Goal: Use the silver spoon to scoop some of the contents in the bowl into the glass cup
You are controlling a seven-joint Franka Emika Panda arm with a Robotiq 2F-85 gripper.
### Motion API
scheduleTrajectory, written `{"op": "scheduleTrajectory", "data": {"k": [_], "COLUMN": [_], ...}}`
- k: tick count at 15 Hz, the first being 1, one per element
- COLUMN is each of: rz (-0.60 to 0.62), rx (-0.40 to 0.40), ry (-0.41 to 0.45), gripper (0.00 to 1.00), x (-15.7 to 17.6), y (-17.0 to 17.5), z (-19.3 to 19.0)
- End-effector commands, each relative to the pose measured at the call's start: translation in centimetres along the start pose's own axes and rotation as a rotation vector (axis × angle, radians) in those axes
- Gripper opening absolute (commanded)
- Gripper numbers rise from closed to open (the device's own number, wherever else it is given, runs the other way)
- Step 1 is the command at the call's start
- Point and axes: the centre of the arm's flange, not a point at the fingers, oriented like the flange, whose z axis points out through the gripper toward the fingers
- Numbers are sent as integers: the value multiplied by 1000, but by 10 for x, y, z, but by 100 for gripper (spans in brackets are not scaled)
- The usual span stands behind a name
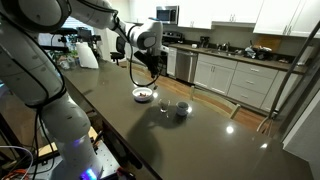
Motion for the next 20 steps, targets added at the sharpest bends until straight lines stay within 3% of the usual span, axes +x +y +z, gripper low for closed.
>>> {"op": "scheduleTrajectory", "data": {"k": [1, 14, 20], "rz": [-58, -138, -173], "rx": [33, 77, 26], "ry": [-21, -134, -147], "gripper": [4, 4, 4], "x": [-9, -26, -14], "y": [-14, -44, -52], "z": [7, 56, 79]}}
